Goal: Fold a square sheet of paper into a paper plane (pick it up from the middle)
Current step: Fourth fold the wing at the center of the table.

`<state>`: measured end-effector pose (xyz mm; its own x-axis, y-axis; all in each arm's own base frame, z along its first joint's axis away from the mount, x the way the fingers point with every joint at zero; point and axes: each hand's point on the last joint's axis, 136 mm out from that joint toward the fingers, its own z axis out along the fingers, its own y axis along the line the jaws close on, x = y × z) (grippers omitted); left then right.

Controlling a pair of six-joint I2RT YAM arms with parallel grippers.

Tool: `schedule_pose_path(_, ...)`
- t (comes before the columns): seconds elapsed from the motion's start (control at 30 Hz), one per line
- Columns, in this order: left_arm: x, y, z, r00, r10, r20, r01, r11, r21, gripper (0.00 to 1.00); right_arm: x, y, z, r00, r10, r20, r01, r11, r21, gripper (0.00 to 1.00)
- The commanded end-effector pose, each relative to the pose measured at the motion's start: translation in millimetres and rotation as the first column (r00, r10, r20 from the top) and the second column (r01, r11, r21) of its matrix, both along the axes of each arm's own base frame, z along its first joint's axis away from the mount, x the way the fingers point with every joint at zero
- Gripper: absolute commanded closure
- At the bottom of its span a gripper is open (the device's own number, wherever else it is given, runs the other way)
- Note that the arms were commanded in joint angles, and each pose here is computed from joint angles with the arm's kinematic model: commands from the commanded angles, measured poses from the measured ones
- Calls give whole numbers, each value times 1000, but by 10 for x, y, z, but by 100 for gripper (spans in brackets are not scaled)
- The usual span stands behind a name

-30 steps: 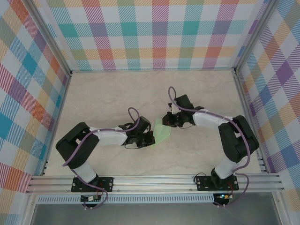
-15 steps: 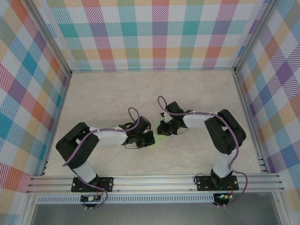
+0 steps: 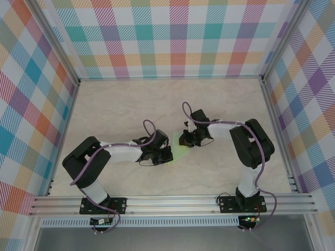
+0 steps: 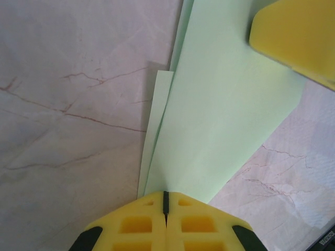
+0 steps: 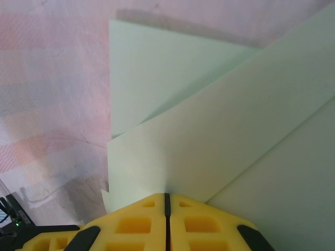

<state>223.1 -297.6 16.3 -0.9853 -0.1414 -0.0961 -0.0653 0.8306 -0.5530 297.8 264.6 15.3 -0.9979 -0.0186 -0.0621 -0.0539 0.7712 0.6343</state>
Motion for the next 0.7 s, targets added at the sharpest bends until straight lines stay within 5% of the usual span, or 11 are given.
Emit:
schedule_pose_path(0.0,-443,489,-494,983,9,-185,32,976,214,100,473,-447,-184,986,-138,98,151,979,-138,92)
schedule_pose_path(0.4,-424,461,-458,984,4,-176,32,979,201,100,865,-707,7,965,-223,136,244,956,-162,92)
schedule_pose_path(0.67,-153,172,17,998,-44,-47,49,995,92,96,512,-724,529,955,-251,156,263,963,-64,81)
